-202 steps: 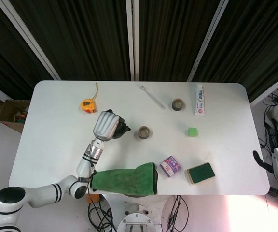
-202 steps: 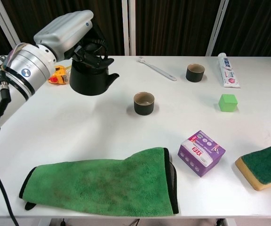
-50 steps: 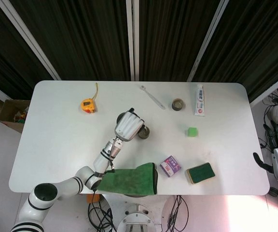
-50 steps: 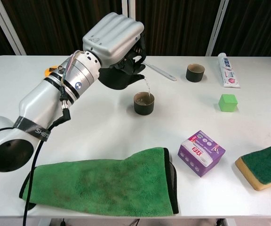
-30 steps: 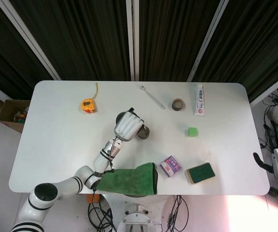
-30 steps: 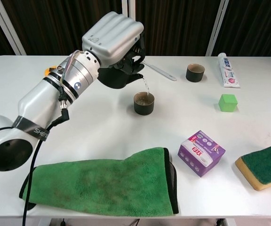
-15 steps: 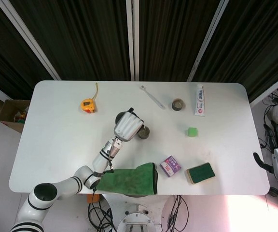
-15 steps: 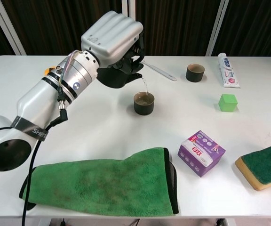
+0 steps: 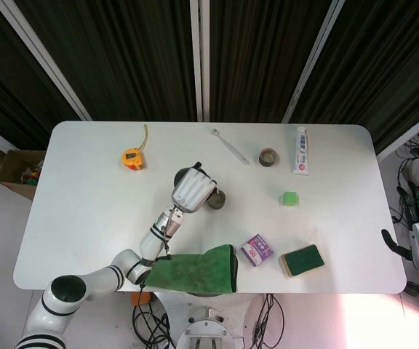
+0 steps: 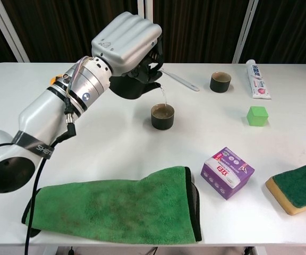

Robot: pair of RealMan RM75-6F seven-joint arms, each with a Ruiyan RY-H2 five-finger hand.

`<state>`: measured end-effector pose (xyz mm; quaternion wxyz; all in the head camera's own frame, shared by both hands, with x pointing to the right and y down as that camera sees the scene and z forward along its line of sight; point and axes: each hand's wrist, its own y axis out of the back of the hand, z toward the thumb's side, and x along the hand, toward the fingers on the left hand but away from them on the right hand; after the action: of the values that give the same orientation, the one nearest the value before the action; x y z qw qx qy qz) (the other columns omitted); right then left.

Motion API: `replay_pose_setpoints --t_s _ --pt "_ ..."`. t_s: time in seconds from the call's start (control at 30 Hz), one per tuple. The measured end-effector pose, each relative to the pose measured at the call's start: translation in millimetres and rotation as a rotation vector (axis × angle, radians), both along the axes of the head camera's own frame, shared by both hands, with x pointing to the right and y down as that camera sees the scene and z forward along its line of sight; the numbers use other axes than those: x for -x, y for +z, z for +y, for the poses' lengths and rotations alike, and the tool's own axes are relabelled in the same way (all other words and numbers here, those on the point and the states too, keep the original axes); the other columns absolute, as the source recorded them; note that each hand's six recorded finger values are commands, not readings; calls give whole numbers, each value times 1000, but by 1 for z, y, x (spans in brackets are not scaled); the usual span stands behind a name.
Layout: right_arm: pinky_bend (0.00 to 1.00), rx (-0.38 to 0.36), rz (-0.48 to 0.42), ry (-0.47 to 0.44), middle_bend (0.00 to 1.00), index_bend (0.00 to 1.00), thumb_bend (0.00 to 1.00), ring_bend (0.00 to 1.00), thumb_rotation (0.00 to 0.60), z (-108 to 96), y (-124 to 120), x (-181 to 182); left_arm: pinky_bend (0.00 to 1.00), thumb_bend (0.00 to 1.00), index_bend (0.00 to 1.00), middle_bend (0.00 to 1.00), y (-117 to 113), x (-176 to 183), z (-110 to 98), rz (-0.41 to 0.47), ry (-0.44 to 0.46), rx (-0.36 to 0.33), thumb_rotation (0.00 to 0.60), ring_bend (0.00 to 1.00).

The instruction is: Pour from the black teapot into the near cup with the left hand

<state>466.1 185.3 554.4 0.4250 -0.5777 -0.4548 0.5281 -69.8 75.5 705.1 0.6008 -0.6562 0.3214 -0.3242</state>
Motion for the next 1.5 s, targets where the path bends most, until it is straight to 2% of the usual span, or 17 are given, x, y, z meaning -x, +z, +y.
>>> replay_pose_setpoints --t_s 0.57,1.2,1.5 --pt "0 0 0 3 0 0 223 0 600 1 0 -1 614 285 1000 1000 0 0 1 9 -7 9 600 1000" --pt "0 7 4 4 0 0 224 0 600 1 3 -1 614 286 1000 1000 2 5 -4 109 -90 128 600 1000" --pt "0 10 5 5 0 0 223 0 600 1 4 -1 614 286 1000 1000 -4 6 -7 198 -139 177 600 1000"
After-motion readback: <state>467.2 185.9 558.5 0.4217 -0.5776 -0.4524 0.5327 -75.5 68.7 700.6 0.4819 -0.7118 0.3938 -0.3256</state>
